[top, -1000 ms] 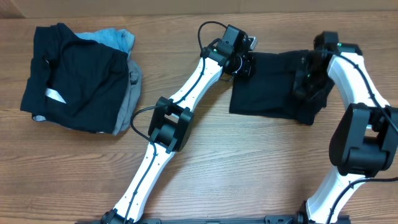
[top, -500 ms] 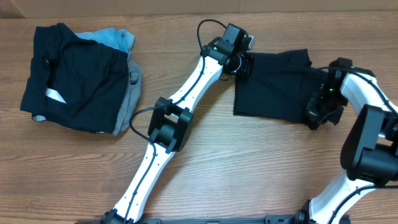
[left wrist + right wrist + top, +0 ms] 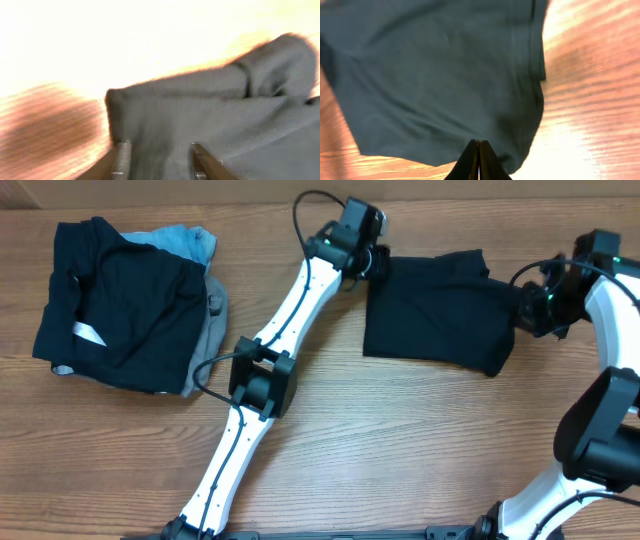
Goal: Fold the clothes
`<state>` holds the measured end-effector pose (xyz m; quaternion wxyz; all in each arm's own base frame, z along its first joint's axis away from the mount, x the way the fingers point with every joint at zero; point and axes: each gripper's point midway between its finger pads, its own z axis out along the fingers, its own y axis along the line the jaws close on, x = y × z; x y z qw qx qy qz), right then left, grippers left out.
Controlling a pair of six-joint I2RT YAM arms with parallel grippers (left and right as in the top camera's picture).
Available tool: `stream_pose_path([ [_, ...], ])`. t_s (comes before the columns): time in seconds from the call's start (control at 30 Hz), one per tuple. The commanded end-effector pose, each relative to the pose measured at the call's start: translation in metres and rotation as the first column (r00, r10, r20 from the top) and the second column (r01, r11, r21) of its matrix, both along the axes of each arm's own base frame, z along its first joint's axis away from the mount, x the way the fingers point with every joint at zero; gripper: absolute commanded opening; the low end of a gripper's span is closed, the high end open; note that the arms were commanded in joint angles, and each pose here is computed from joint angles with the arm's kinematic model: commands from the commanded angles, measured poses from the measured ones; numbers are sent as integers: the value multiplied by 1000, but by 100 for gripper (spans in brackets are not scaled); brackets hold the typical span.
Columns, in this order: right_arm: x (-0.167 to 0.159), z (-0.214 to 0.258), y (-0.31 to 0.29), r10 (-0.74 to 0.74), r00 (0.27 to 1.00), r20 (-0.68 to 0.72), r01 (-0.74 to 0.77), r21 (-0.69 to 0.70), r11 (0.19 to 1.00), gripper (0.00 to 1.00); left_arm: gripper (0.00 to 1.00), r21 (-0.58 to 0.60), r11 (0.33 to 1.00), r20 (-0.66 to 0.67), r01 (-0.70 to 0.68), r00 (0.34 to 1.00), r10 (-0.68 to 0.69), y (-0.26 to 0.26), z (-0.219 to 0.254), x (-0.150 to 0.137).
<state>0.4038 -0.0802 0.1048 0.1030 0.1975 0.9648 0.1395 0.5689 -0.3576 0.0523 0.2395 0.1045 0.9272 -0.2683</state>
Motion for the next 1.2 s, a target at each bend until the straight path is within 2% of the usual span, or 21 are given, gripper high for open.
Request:
stream_pose_path([
  [0.0, 14, 24, -1, 22, 995, 98, -21, -10, 1000, 4, 99, -44, 999, 34, -7, 999, 8, 9, 31, 9],
  [0.1, 20, 26, -3, 23, 992, 125, -21, -19, 1000, 4, 100, -36, 999, -56, -33, 998, 31, 30, 30, 1],
  [0.2, 27, 28, -5, 24, 988, 153, -20, -29, 999, 4, 100, -31, 998, -245, -53, 968, 44, 55, 10, -23],
  [0.3, 32, 30, -7, 26, 984, 177, -19, -38, 999, 4, 100, -27, 999, -317, -17, 948, 8, 59, -1, -39],
  [0.47, 38, 32, -9, 28, 979, 202, -19, -47, 999, 4, 100, -45, 998, -354, 49, 933, -62, 43, -13, -56],
  [0.57, 40, 33, -11, 26, 977, 210, -13, -61, 998, 4, 100, -128, 988, -403, 88, 905, -133, 28, -26, -68],
  [0.8, 40, 28, -36, -19, 982, 187, 52, -177, 983, 4, 100, -164, 980, -460, 112, 870, -177, 16, -44, -86],
  [0.87, 39, 23, -47, -74, 983, 170, 110, -213, 971, 4, 100, -163, 980, -478, 117, 859, -183, 13, -49, -92],
  [1.07, 40, -11, -51, -92, 991, 101, 111, -206, 972, 4, 100, -147, 977, -465, 158, 860, -209, 3, -53, -100],
  [1.17, 40, -33, -53, -120, 991, 56, 129, -200, 971, 4, 100, -93, 979, -444, 181, 873, -204, 2, -60, -102],
])
